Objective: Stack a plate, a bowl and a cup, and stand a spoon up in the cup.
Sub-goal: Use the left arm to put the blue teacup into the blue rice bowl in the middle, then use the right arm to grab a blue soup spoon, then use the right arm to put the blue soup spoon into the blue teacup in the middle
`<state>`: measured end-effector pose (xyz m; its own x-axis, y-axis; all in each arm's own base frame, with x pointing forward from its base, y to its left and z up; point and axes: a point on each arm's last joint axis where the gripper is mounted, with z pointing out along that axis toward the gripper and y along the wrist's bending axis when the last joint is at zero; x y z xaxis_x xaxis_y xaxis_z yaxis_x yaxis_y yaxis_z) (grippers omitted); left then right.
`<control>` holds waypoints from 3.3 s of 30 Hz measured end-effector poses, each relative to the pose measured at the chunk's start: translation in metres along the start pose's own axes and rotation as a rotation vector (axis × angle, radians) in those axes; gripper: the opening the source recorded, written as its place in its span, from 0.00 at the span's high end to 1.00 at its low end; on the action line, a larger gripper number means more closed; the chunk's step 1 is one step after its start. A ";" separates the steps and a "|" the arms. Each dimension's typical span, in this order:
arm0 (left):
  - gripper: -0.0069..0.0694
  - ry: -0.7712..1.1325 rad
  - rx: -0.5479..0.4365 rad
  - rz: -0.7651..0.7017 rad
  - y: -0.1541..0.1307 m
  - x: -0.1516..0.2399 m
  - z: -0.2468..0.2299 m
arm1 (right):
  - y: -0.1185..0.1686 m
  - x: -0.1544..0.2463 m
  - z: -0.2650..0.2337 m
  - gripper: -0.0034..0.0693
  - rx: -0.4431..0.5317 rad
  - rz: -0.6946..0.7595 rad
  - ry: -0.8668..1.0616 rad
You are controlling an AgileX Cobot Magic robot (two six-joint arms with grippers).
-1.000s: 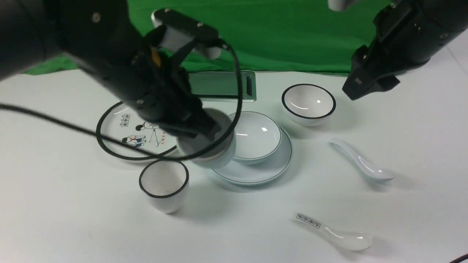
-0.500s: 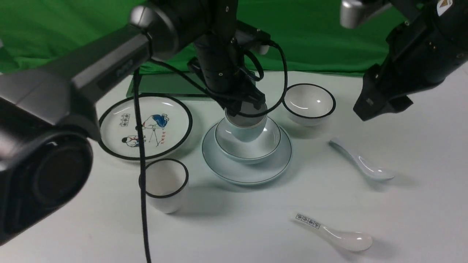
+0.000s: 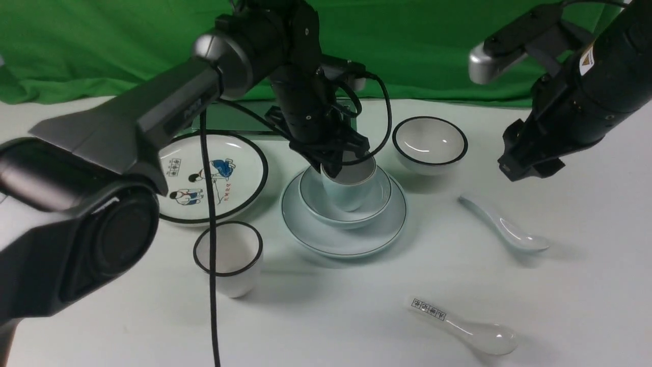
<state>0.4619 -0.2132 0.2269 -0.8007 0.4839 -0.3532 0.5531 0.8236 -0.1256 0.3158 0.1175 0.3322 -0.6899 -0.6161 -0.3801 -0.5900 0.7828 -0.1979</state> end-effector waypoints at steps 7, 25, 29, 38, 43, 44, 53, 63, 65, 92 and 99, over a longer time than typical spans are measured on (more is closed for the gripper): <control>0.46 -0.122 -0.049 0.018 -0.002 -0.005 -0.068 | -0.032 0.002 0.057 0.26 0.023 0.102 0.067; 0.75 -0.233 -0.337 -0.009 -0.025 0.104 -0.239 | -0.020 -0.004 0.196 0.27 -0.032 -0.026 0.103; 0.86 -0.220 -0.348 -0.029 -0.028 0.137 -0.236 | -0.019 -0.004 0.197 0.52 -0.047 -0.021 0.125; 0.92 -0.357 -0.345 -0.032 -0.039 0.204 -0.229 | -0.023 -0.037 0.136 0.72 -0.073 -0.003 0.097; 0.92 -0.465 -0.336 -0.018 -0.042 0.227 -0.216 | 0.001 -0.080 0.073 0.72 -0.099 -0.007 -0.285; 0.92 -0.485 -0.333 -0.018 -0.043 0.231 -0.213 | 0.009 -0.088 0.064 0.72 -0.096 -0.015 -0.361; 0.92 -0.542 -0.295 -0.033 -0.045 0.248 -0.193 | 0.055 -0.133 0.063 0.72 -0.024 -0.055 -0.748; 0.92 -0.573 -0.291 -0.038 -0.045 0.247 -0.190 | 0.079 -0.135 0.093 0.72 -0.011 -0.064 -0.816; 0.92 -0.602 -0.292 -0.033 -0.045 0.245 -0.192 | 0.081 -0.124 0.107 0.72 -0.004 -0.032 -0.821; 0.92 -0.715 -0.312 0.001 -0.045 0.239 -0.200 | 0.094 -0.082 0.143 0.48 -0.002 0.098 -0.855; 0.92 -0.741 -0.290 -0.032 -0.055 0.268 -0.223 | 0.083 -0.080 0.054 0.68 -0.043 0.089 -0.881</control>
<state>0.1654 -0.0629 0.3462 -0.3972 0.2198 -0.8910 0.3685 0.9274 0.0645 0.3447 0.2368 0.2980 -0.1715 -0.2476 -0.9536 -0.5771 0.8097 -0.1065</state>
